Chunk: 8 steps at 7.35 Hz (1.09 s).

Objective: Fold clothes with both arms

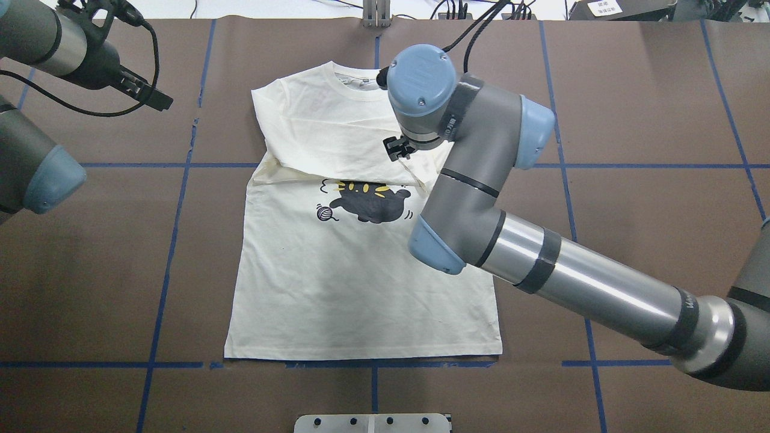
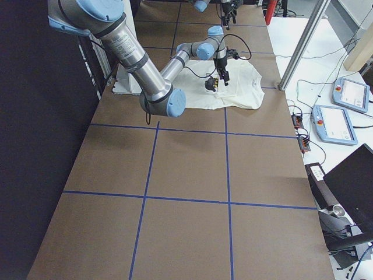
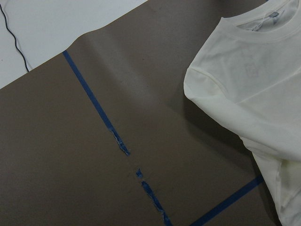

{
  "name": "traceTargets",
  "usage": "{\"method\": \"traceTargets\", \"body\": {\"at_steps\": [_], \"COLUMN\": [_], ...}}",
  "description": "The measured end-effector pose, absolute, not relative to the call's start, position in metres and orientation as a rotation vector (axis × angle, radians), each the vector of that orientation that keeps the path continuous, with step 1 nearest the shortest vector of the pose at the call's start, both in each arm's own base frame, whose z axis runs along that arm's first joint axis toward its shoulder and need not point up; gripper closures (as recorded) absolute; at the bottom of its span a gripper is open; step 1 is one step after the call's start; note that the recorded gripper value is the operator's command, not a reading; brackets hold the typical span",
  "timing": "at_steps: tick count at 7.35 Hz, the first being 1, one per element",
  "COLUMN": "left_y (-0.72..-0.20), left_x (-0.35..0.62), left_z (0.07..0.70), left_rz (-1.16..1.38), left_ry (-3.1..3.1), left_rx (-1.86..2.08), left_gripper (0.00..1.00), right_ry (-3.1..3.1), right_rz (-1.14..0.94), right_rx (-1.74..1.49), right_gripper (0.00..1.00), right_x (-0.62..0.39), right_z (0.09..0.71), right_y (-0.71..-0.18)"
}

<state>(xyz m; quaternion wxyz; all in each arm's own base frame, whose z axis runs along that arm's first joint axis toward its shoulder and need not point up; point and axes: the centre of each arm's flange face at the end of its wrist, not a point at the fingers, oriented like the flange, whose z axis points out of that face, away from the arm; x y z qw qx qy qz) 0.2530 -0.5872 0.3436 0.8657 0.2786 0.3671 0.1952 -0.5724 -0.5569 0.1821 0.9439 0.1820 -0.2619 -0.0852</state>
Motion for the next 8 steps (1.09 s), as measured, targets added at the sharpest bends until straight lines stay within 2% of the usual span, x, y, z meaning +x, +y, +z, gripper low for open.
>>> {"method": "traceTargets", "body": {"at_steps": [3, 6, 7, 8], "left_y": [-0.586, -0.586, -0.586, -0.586], "left_x": [0.254, 0.254, 0.254, 0.254], "left_z": [0.344, 0.345, 0.345, 0.345], "left_rz": [0.409, 0.408, 0.408, 0.407], "left_ry": [0.778, 0.778, 0.778, 0.778], "left_rx": [0.577, 0.576, 0.576, 0.575], "left_gripper": [0.0, 0.0, 0.0, 0.0], "right_ry": [-0.511, -0.478, -0.465, -0.455], "right_rz": [-0.158, -0.181, -0.186, -0.19], "right_rx": [0.399, 0.419, 0.426, 0.428], "right_gripper": [0.43, 0.45, 0.5, 0.63], "right_x": [-0.616, -0.633, -0.635, -0.636], "right_z": [0.205, 0.217, 0.221, 0.225], "right_y": [-0.565, -0.551, -0.549, -0.549]}}
